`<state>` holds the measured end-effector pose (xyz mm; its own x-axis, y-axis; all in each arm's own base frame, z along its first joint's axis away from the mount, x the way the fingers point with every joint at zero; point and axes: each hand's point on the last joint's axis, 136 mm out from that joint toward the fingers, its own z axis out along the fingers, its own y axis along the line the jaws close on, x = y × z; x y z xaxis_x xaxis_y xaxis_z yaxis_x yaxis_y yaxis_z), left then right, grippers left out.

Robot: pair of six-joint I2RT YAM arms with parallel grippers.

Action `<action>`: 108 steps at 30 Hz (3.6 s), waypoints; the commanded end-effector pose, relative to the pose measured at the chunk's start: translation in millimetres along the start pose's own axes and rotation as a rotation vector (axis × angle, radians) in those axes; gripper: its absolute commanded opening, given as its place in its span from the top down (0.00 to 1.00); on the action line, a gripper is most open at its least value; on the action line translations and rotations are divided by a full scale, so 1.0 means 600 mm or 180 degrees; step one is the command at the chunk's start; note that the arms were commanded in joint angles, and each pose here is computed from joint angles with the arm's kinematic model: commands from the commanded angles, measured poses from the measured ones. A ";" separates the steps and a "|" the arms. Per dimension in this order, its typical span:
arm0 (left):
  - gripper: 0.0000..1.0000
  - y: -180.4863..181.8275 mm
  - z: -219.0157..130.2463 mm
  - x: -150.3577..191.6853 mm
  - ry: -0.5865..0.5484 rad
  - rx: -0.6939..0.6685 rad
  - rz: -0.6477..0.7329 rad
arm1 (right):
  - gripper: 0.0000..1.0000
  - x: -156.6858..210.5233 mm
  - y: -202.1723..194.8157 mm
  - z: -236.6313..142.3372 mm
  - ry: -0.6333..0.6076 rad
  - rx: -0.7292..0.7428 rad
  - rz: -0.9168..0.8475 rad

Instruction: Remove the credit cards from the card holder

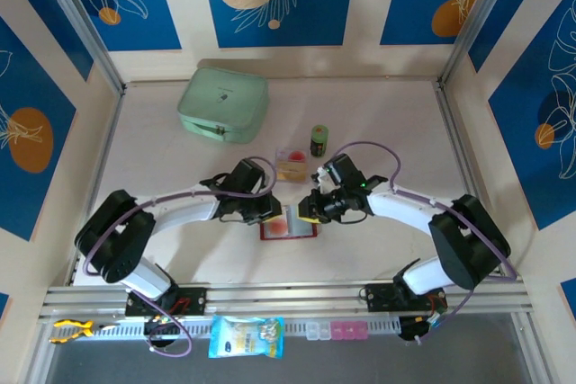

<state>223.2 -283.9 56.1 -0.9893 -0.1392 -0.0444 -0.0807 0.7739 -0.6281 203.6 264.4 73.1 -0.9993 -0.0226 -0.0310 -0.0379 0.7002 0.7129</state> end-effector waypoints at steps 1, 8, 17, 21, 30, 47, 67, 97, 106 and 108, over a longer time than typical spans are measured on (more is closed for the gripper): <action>0.86 0.029 -0.009 0.006 -0.0012 -0.0111 -0.0032 | 0.76 -0.010 0.019 0.010 0.0004 -0.0026 -0.0055; 0.90 0.059 -0.006 0.012 0.0019 -0.0203 -0.0102 | 0.76 -0.012 0.022 0.036 0.0096 0.0028 -0.0090; 0.93 0.083 -0.004 0.013 0.0043 -0.0359 -0.0090 | 0.76 -0.012 0.023 0.055 0.0166 0.0067 -0.0100; 0.94 0.087 0.001 0.014 0.0073 -0.0367 -0.0097 | 0.76 -0.015 0.023 0.060 0.0185 0.0079 -0.0098; 0.95 0.101 0.004 0.021 0.0119 -0.0446 -0.0115 | 0.75 -0.016 0.022 0.072 0.0232 0.0099 -0.0102; 0.95 0.100 0.001 0.021 0.0104 -0.0452 -0.0116 | 0.75 -0.020 0.022 0.092 0.0298 0.0085 -0.0121; 0.95 0.100 0.000 0.022 0.0100 -0.0433 -0.0129 | 0.75 -0.012 0.005 0.112 0.0388 0.0298 -0.0159; 0.95 0.103 0.002 0.023 0.0107 -0.0450 -0.0135 | 0.76 -0.015 -0.019 0.088 0.0301 0.0812 -0.0272; 0.95 0.098 -0.001 0.020 0.0088 -0.0430 -0.0117 | 0.76 -0.016 -0.011 0.083 0.0283 0.0790 -0.0304; 0.95 0.093 -0.003 0.018 0.0077 -0.0404 -0.0101 | 0.76 -0.016 -0.006 0.081 0.0270 0.0762 -0.0318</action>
<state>210.1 -249.9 24.9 -0.9891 -0.1468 -0.0077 -0.1184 0.8266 -0.5502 216.0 298.5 27.4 -0.9905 -0.1372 -0.0108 -0.1218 0.8375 0.5327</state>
